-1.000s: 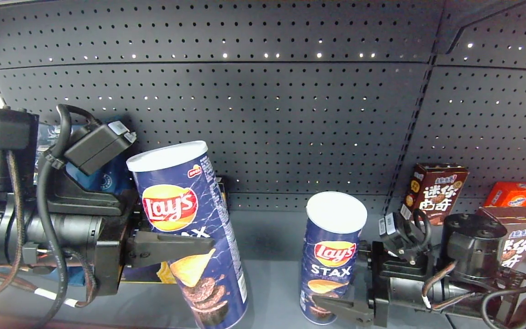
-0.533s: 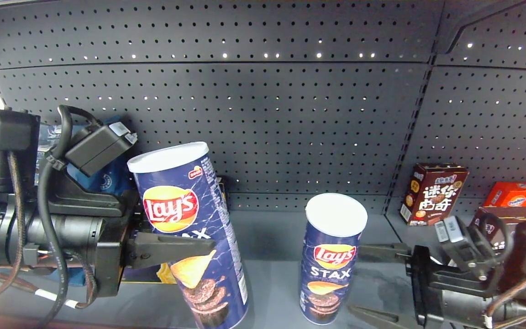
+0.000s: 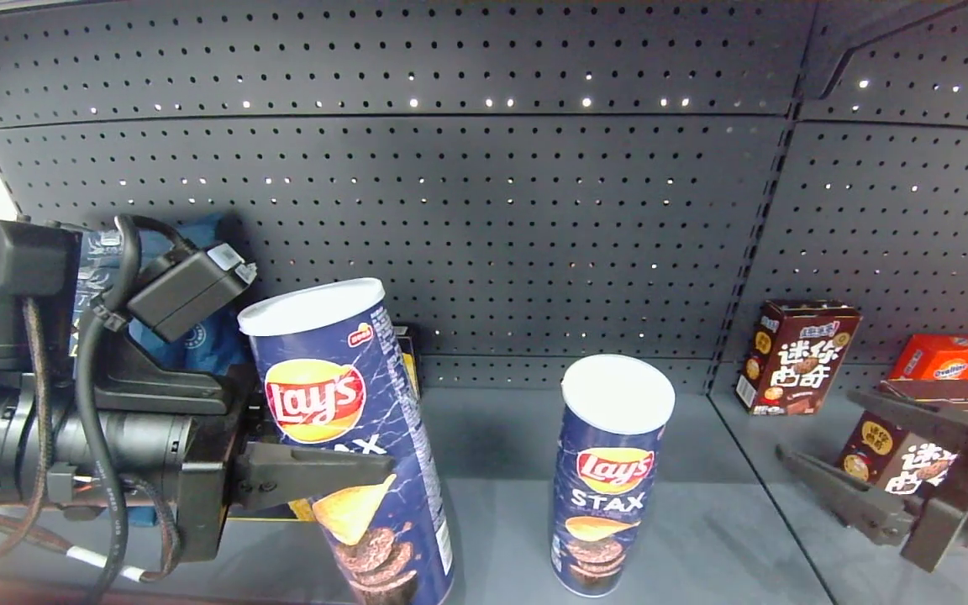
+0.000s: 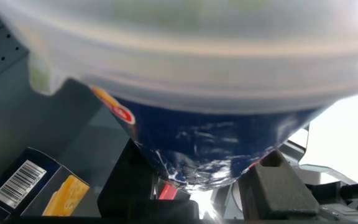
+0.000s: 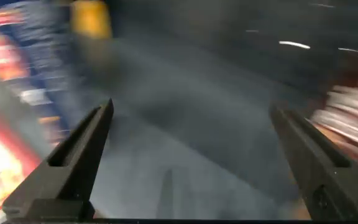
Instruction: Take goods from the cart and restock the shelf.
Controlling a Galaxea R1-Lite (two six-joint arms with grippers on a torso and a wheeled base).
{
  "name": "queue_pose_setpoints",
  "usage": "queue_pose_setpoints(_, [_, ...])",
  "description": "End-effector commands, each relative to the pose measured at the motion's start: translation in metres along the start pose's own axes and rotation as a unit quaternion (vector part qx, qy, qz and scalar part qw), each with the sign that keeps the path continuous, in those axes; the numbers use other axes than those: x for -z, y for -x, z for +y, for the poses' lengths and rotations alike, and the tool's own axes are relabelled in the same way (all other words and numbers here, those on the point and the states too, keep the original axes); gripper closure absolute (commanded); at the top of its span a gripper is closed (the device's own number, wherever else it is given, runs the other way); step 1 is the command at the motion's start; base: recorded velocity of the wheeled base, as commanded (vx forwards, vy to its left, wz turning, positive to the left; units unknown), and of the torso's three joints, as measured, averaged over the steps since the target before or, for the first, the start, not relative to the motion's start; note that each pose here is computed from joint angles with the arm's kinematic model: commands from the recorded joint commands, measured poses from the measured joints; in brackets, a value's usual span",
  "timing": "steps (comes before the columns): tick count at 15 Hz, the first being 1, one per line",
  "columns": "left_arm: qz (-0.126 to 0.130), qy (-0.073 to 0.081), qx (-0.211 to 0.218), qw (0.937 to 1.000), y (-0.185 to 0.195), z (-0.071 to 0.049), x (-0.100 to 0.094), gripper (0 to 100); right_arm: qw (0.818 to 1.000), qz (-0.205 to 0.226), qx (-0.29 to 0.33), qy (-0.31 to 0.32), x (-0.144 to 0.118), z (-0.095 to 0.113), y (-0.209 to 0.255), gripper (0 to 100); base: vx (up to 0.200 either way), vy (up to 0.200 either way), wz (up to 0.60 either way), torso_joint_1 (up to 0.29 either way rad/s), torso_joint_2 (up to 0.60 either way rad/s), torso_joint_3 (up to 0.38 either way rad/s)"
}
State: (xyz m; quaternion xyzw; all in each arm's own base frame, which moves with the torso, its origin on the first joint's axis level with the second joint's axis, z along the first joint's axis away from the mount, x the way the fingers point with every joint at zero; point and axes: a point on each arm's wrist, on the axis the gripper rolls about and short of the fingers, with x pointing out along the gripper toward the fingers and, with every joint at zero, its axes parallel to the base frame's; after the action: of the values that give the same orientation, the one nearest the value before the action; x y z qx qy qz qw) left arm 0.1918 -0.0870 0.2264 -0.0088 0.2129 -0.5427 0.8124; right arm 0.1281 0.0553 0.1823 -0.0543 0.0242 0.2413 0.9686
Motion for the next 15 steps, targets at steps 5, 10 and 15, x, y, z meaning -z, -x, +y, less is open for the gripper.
queue_pose_setpoints(5, [-0.005, -0.007, 0.001, 1.0, 0.001, -0.002, -0.004, 100, 0.985, -0.016, 0.172, -0.001, 0.026, 0.003, 0.098, 0, 0.0, 0.0, 0.0, 0.0, 0.0, 0.0])
queue_pose_setpoints(10, [-0.005, -0.009, 0.003, 0.9999, 0.0, -0.002, -0.004, 100, 0.957, -0.007, 0.289, -0.006, 0.075, 0.016, 0.148, 0, 0.0, 0.0, 0.0, 0.0, 0.0, 0.0])
queue_pose_setpoints(15, [-0.006, -0.01, 0.003, 0.9999, 0.0, -0.003, -0.005, 100, 0.953, 0.027, 0.303, -0.012, 0.106, 0.022, 0.151, 0, 0.0, 0.0, 0.0, 0.0, 0.0, 0.0])
